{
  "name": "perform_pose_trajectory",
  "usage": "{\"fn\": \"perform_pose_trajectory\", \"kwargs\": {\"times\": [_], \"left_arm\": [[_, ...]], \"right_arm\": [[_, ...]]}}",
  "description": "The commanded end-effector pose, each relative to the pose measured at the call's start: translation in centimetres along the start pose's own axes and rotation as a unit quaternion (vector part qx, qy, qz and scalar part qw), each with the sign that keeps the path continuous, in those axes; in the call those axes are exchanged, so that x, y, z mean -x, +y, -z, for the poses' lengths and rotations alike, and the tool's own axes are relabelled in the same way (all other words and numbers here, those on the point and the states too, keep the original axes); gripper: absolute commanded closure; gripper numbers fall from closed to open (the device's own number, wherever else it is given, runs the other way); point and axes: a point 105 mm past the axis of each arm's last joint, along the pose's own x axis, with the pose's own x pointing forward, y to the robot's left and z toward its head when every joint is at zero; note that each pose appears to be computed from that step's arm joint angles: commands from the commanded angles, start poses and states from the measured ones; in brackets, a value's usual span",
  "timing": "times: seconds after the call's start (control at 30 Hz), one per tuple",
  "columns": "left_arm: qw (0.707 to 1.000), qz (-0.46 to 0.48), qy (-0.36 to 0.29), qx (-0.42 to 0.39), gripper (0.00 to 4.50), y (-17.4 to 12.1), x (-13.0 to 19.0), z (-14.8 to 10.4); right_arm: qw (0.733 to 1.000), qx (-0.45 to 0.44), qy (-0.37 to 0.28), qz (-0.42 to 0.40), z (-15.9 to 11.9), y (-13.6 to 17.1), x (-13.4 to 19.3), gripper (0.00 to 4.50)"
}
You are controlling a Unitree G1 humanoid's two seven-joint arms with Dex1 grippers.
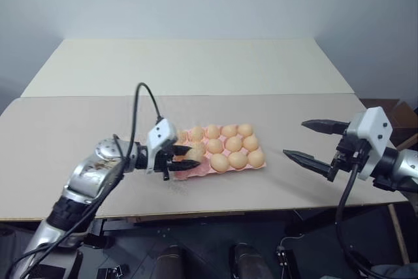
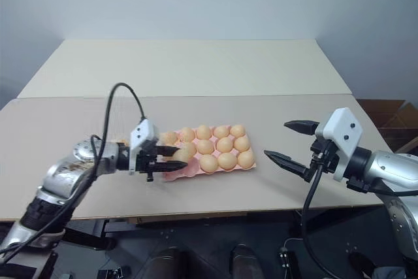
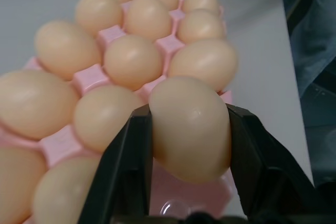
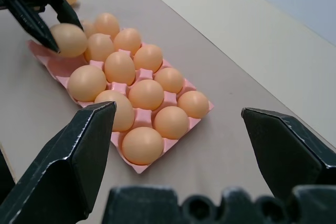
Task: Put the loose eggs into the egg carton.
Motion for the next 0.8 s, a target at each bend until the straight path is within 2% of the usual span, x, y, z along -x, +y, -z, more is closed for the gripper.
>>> {"fn": "perform_pose_trajectory", "kwargs": {"times": [0.03, 0.17, 0.3, 0.4, 0.57, 0.8], "left_arm": [[1.0, 0.014, -0.016, -0.023, 1.2, -0.4, -0.3, -1.3], [1.0, 0.008, -0.01, -0.023, 0.02, -0.2, 0.0, -1.4], [0.999, -0.032, -0.022, -0.038, 0.02, 0.9, 2.4, -2.6], [0.995, -0.08, -0.038, -0.055, 0.02, 2.0, 6.2, -3.7], [0.984, -0.162, -0.039, -0.06, 0.02, 2.0, 14.3, -2.3], [0.973, -0.226, -0.02, -0.046, 0.02, -0.3, 20.7, 0.2]], "right_arm": [[1.0, 0.014, -0.016, 0.002, -1.0, 0.2, 0.2, 0.0], [1.0, 0.013, -0.019, 0.002, -1.2, 0.2, 0.1, 0.0], [1.0, 0.012, -0.022, 0.003, -1.3, 0.2, 0.1, 0.0], [1.0, 0.008, -0.028, -0.003, -1.5, 0.4, 0.0, 0.0], [0.999, 0.009, -0.024, -0.02, -1.0, 0.4, -0.3, 0.0], [0.999, 0.008, -0.022, -0.049, -0.5, 0.0, -0.9, 0.0]]}}
